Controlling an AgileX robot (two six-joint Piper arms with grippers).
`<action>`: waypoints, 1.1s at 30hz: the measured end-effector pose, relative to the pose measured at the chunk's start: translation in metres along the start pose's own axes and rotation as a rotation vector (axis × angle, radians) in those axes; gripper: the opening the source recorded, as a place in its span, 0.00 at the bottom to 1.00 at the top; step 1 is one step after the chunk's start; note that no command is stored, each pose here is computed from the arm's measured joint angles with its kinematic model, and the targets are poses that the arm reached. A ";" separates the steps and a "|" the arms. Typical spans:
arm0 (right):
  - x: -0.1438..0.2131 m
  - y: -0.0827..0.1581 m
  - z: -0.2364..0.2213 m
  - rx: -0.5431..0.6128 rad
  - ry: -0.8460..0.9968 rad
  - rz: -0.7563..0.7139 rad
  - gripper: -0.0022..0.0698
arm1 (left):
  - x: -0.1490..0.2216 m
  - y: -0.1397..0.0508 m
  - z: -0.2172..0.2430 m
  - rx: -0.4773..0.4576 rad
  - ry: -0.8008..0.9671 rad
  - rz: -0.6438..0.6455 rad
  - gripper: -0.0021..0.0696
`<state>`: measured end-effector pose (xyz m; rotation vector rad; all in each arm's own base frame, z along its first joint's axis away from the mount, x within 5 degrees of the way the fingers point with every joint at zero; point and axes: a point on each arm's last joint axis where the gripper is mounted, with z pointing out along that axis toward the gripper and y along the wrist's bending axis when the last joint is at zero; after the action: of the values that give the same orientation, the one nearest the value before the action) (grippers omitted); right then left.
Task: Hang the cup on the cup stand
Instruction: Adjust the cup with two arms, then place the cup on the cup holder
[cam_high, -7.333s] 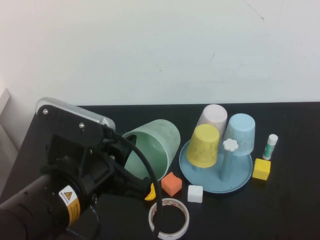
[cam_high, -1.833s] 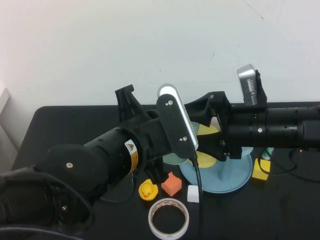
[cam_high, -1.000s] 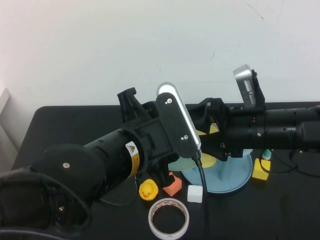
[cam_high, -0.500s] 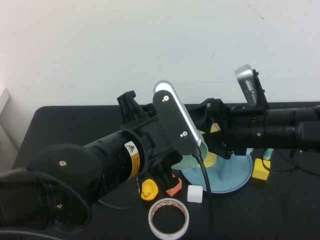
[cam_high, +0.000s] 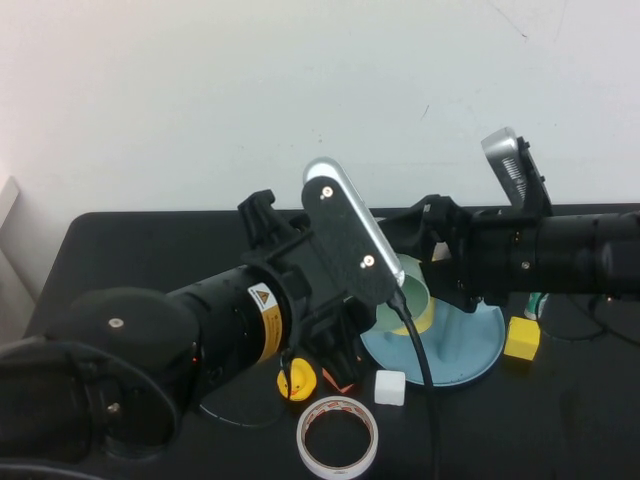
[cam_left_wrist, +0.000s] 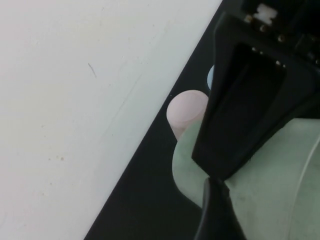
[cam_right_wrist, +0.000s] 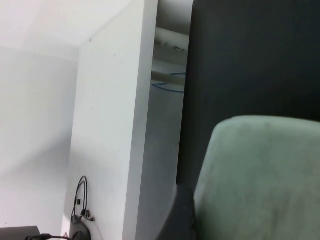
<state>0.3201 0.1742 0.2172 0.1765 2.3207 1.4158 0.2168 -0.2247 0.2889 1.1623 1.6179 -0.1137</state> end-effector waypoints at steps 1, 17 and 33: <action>0.000 0.000 0.000 0.000 -0.001 0.001 0.88 | -0.001 0.001 -0.001 -0.002 -0.004 -0.010 0.58; -0.004 -0.001 -0.006 -0.035 0.008 -0.241 0.87 | 0.012 0.014 -0.091 -0.116 -0.081 -0.359 0.04; -0.005 0.024 -0.024 -0.073 -0.061 -1.065 0.87 | 0.122 -0.035 -0.171 -0.095 -0.135 -0.617 0.03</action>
<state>0.3122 0.1647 0.2490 -0.8870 1.7837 0.8836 0.0815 -0.0656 0.2467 0.5393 1.7884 -0.4941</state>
